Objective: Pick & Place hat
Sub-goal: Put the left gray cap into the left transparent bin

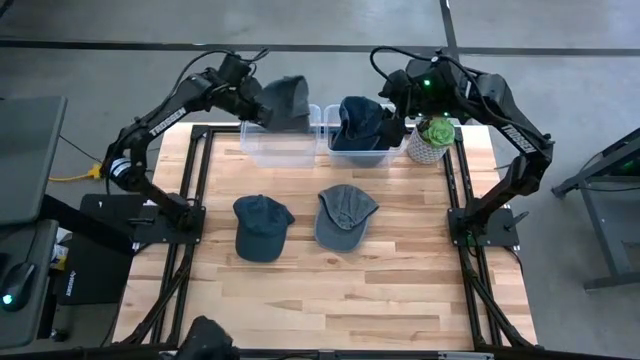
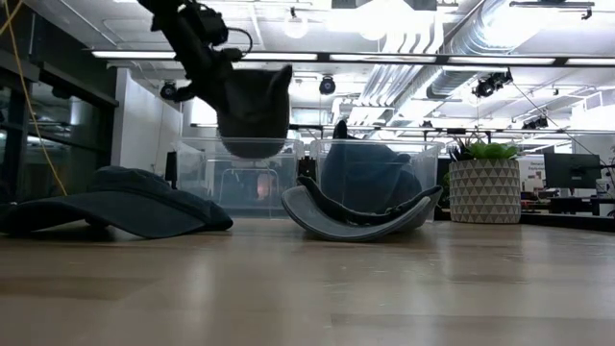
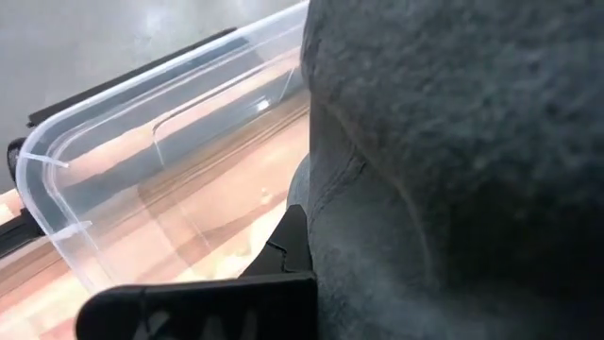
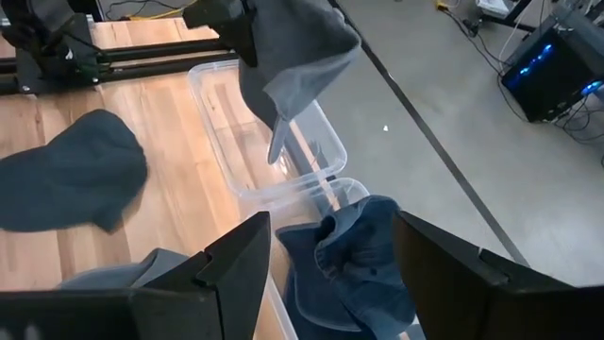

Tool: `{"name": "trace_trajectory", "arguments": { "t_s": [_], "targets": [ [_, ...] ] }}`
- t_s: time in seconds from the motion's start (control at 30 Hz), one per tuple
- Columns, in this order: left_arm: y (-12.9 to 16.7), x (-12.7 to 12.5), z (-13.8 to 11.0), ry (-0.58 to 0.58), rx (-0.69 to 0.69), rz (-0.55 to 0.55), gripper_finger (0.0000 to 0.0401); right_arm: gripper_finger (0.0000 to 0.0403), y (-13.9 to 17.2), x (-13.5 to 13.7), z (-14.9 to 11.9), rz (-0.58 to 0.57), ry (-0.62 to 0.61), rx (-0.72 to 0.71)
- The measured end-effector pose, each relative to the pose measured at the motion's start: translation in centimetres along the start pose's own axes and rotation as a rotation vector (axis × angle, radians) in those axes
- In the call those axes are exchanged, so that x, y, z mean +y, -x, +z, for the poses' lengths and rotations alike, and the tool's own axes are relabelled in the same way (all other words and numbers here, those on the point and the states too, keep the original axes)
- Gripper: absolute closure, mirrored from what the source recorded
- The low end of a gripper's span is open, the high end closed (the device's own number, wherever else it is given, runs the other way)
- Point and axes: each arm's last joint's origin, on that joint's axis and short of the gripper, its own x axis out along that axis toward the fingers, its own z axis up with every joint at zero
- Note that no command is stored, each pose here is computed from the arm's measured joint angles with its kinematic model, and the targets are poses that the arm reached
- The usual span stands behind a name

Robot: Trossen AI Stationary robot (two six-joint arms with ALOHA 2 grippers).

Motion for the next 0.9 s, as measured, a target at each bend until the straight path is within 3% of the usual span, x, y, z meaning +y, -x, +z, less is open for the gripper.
{"name": "trace_trajectory", "arguments": {
  "t_s": [0.4, 0.9],
  "targets": [
    [-4.2, 1.3, 0.1, -0.025, 0.129, 0.103, 0.0401, 0.0187, 0.0, 0.1, 0.0, 0.002, -0.023, 0.001],
    [-6.7, 2.1, 0.2, -0.017, 0.181, 0.162, 0.0401, 0.0187, 0.0, 0.1, 0.0, 0.003, -0.04, 0.002]
  ]
}}
